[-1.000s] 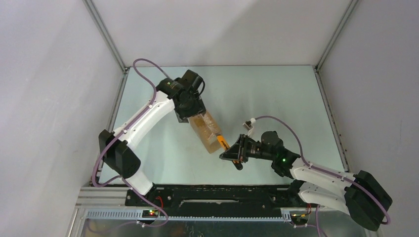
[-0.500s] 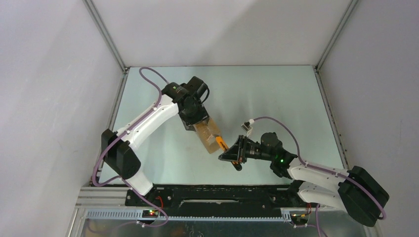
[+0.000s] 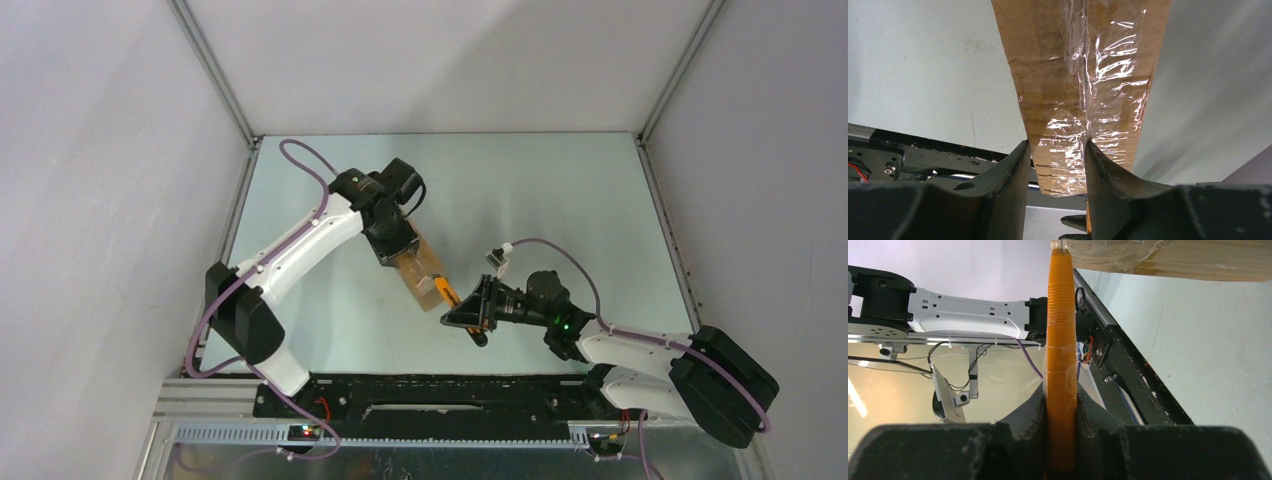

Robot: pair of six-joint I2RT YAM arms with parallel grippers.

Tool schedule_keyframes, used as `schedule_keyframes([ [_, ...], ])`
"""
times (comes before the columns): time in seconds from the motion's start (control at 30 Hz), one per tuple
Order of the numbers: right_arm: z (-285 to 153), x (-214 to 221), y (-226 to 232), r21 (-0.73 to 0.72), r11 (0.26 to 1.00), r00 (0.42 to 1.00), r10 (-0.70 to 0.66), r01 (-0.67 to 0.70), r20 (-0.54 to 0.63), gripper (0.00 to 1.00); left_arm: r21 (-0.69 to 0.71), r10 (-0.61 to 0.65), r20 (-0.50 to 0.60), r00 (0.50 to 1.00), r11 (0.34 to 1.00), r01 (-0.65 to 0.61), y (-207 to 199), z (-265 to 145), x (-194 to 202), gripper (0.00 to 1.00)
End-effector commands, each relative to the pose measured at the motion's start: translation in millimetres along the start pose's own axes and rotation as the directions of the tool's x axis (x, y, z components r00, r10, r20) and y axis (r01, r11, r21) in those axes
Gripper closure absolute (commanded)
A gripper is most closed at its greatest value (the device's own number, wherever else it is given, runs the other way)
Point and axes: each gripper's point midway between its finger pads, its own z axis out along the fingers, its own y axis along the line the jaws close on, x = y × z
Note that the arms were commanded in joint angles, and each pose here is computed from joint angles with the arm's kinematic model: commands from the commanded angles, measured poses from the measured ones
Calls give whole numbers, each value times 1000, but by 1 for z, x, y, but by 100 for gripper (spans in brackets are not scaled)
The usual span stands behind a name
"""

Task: Unpack the express box
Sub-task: Cut the express box at the center of the board.

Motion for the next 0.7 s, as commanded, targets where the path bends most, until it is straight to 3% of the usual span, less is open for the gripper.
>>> schedule_keyframes([
  [0.0,2,-5,7,-47,999,1000,-8,9,24,100,-77,9,-11,1000,997,-10,20,-6,11,63],
  [0.1,3,-3,7,-54,999,1000,-4,5,16,100,-60,16,-11,1000,998,-16,14,-9,11,68],
  [0.43,3,5,-5,1,1000,1000,14,-14,-21,100,-49,28,-1,1000,998,-28,8,-16,7,99],
  [0.67,3,19,-4,1,1000,995,7,-7,-101,100,-26,30,10,1000,999,-30,4,-21,4,100],
])
